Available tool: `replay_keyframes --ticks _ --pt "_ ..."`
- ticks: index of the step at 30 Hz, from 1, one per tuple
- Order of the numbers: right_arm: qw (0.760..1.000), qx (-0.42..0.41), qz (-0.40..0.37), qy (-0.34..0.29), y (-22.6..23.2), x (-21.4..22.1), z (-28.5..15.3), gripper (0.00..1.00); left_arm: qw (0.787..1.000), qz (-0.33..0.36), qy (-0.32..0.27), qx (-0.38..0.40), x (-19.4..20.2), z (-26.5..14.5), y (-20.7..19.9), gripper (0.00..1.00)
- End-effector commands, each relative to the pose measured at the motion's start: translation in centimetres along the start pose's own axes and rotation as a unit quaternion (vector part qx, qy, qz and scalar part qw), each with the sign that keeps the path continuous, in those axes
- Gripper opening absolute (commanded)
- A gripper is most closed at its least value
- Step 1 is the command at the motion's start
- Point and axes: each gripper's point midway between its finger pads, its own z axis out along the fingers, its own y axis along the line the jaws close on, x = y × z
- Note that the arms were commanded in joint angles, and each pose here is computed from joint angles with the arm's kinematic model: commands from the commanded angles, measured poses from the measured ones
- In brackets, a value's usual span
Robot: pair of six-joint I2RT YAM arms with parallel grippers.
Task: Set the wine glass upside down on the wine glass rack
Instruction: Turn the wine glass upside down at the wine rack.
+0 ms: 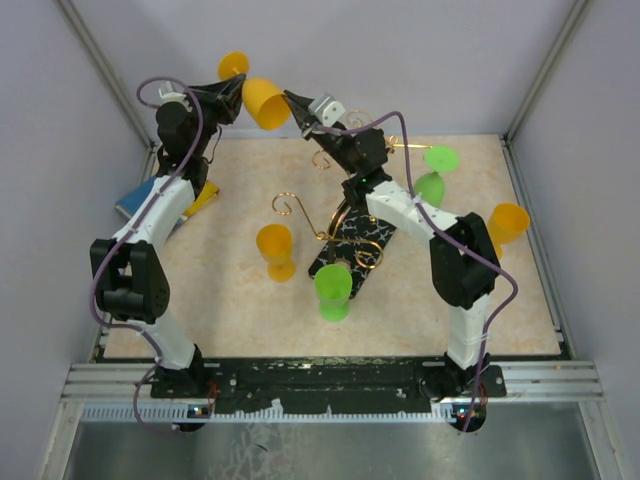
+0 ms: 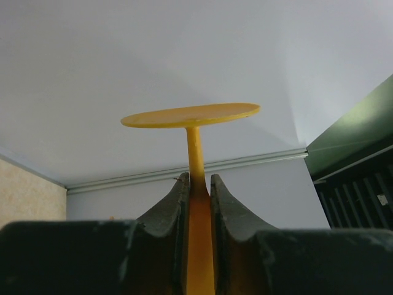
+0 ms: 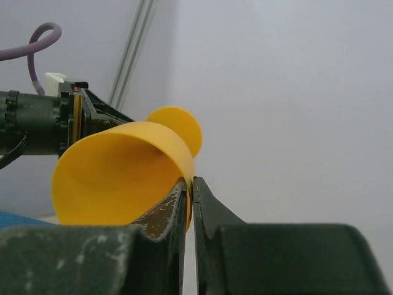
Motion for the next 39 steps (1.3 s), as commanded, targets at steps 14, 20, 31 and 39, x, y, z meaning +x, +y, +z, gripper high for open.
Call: replay_keyframes --ticks 14,20,31,39 --pt "0.999 0.033 -0.039 0.012 -1.5 -3.4 -0.9 0.49 0.978 0.127 -0.008 0.164 -2.1 -0.6 -6.1 0.00" --pt "0.996 0.056 -0.053 0.040 -2.8 -4.3 -2.0 0.72 0.961 0.187 -0.035 0.199 -5.4 -1.4 -7.3 0.00" --pt "0.973 0.172 -0.065 0.141 -9.0 -5.2 -2.9 0.97 0.811 0.548 0.021 0.201 -4.1 -2.1 -4.0 0.00" --pt "0.931 0.296 -0.027 0.210 -16.0 -4.8 -5.2 0.98 0.738 0.617 0.114 0.249 0.4 -7.0 4.1 0.00"
